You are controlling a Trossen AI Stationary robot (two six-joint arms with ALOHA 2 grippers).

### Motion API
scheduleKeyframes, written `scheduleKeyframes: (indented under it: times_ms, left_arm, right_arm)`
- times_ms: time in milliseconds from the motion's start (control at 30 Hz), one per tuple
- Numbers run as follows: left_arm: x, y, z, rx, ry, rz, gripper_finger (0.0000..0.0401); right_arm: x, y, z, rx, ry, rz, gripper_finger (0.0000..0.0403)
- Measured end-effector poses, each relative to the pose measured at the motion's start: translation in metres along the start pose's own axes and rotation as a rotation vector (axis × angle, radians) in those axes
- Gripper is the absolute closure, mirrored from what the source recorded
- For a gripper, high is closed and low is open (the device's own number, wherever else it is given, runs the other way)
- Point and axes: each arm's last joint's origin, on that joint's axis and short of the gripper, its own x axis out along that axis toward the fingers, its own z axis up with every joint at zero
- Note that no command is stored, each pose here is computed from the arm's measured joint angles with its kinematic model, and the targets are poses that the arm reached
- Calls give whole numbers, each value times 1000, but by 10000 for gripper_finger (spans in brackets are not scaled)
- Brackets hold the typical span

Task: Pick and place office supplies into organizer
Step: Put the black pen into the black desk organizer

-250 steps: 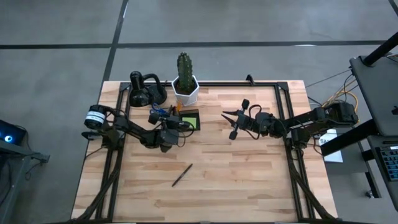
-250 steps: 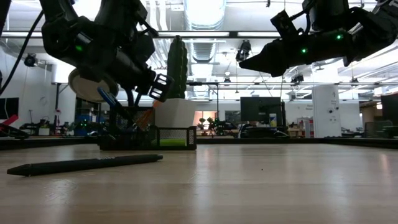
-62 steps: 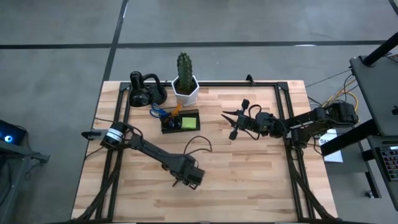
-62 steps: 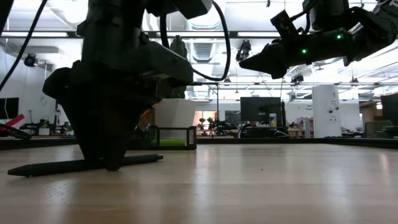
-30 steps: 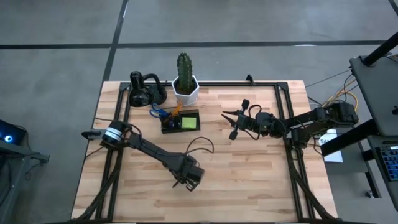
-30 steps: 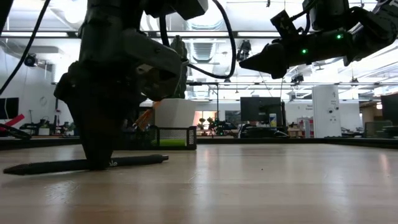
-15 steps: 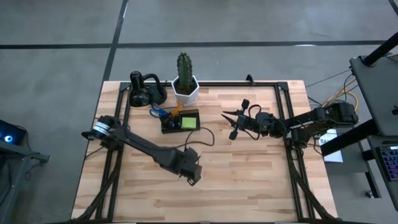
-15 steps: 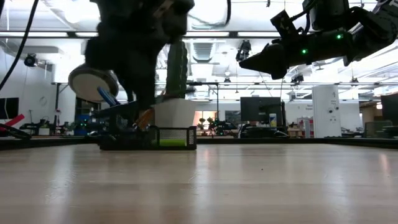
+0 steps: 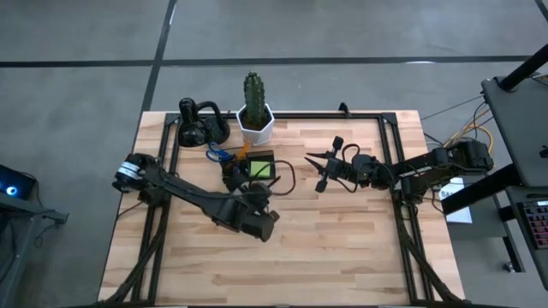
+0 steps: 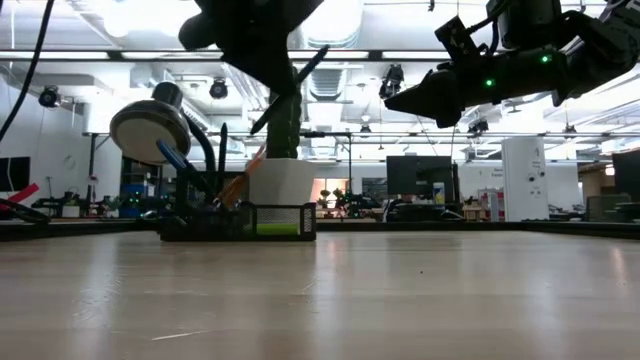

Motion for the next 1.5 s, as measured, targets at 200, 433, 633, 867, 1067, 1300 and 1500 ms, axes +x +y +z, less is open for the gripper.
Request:
scheduleKeyframes:
  times_ms: [200,433,633,867,1067,1300,1500]
  left_arm:
    - [5,6,2,33,-142,142,391]
    - [7,18,0,32,-195,202,391]
    - [-11,43,9,-4,-296,250,391]
    - [-9,71,-3,-53,-444,378,391]
    - [0,88,-19,-145,-533,443,391]
    - [18,108,-41,-219,-545,484,391]
    - [27,115,-54,-223,-543,501,391]
  right_arm:
    - [0,0,0,0,0,0,355]
    - [0,0,0,0,0,0,355]
    - [0,0,0,0,0,0,355]
    - [0,0,0,1,-1,0,355]
    - [0,0,0,1,-1,1,355]
    - [0,0,0,1,-1,1,355]
    - [0,0,0,1,-1,1,355]
